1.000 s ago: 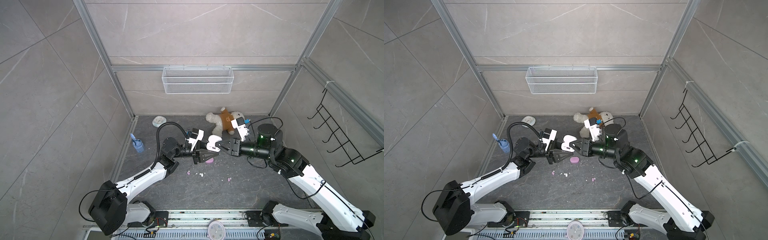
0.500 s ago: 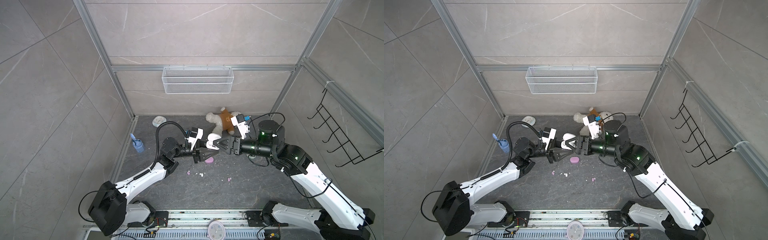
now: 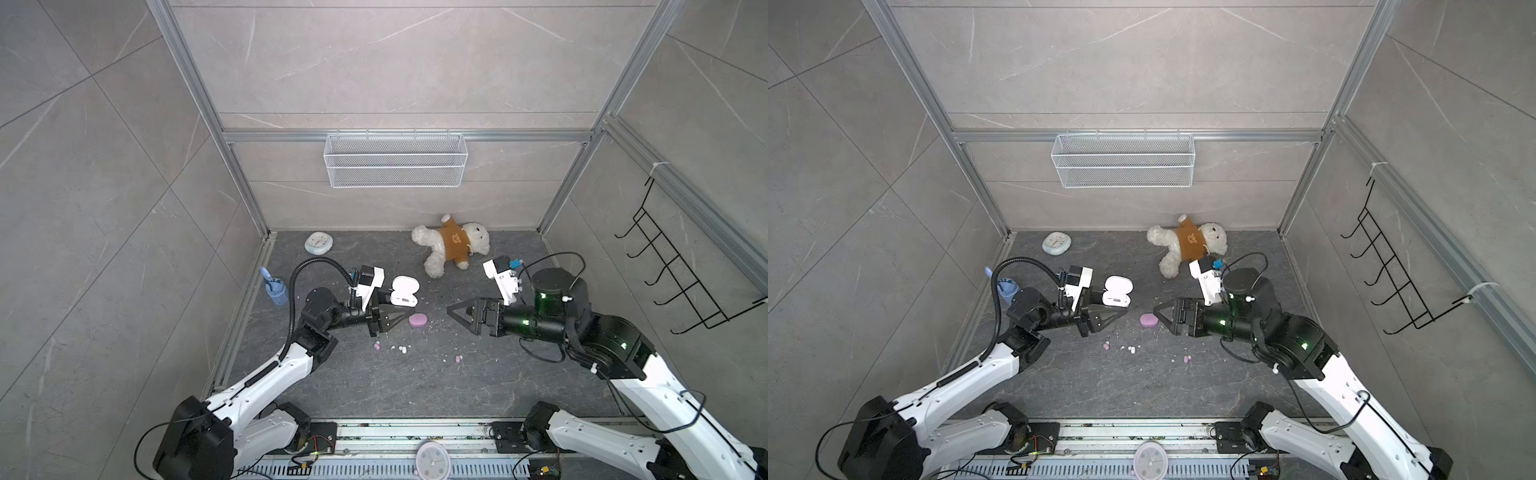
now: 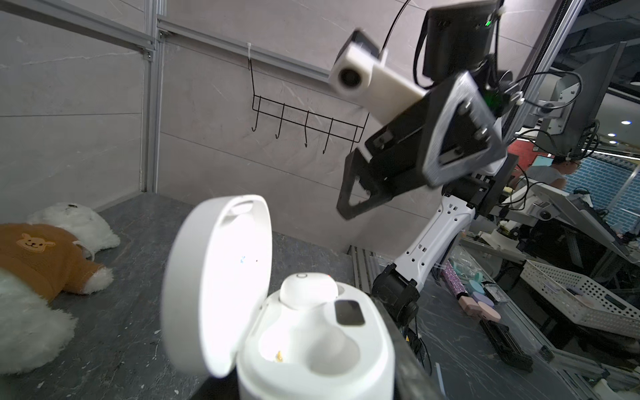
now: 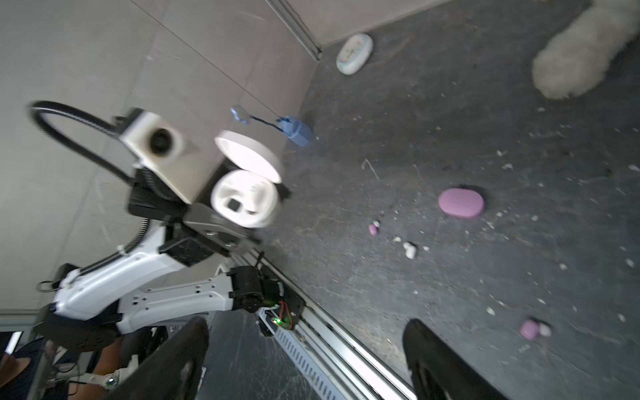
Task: Insert the wireless bluetooth earbuds into the charging case
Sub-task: 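Pull the right gripper back from the case while the left gripper lowers it, then move the right gripper down over the second white earbud on the table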
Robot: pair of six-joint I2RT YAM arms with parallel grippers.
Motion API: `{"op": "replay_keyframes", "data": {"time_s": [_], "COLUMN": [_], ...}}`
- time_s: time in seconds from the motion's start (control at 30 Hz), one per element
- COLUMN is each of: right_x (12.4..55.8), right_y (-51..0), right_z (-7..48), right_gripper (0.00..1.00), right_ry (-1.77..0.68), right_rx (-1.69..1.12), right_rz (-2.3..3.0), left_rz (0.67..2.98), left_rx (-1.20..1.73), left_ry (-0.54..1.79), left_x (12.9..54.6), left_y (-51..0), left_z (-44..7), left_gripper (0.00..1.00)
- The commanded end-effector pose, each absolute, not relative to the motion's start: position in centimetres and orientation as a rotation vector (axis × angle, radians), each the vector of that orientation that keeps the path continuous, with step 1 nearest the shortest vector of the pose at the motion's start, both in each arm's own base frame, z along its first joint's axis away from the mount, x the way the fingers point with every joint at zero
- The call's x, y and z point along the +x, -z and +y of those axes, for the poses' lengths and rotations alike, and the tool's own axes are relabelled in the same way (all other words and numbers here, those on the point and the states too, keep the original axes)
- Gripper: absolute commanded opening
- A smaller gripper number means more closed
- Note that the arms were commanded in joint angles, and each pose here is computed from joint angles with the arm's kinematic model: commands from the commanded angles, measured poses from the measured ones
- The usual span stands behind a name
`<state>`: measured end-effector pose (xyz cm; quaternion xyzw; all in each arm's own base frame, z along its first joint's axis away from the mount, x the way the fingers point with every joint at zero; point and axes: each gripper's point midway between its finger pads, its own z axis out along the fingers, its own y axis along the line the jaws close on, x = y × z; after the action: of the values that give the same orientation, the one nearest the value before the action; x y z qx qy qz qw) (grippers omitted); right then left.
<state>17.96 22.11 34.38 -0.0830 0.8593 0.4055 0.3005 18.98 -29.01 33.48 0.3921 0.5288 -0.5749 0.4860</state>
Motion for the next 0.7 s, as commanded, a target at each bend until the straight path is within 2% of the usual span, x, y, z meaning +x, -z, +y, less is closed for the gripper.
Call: {"op": "replay_keyframes", "data": {"time_s": [0.0, 0.13, 0.23, 0.5, 0.67], "right_x": [18.8, 20.1, 21.2, 22.6, 23.1], "right_y": [-26.2, -19.1, -15.7, -9.0, -6.1], "right_z": [20.0, 20.6, 22.4, 28.8, 30.4], "right_gripper": [0.91, 0.87, 0.86, 0.85, 0.84], "right_ry": [-0.809, -0.627, -0.492, -0.265, -0.155], "right_rx": [-0.123, -0.171, -0.269, -0.514, -0.590], "right_rz": [2.496, 2.628, 2.656, 2.700, 2.743], "left_rz": [1.245, 1.256, 1.265, 1.297, 1.312], "left_rx": [0.965, 0.955, 0.948, 0.916, 0.907], "left_ry": [1.352, 1.322, 1.298, 1.228, 1.198], "left_x": [17.7, 16.4, 15.6, 13.9, 13.1], "left_y": [-34.6, -34.8, -34.9, -35.1, -34.9], "left_z": [-28.0, -26.8, -25.9, -23.9, -23.0], "left_gripper": [0.25, 0.25, 0.25, 0.25, 0.25]}}
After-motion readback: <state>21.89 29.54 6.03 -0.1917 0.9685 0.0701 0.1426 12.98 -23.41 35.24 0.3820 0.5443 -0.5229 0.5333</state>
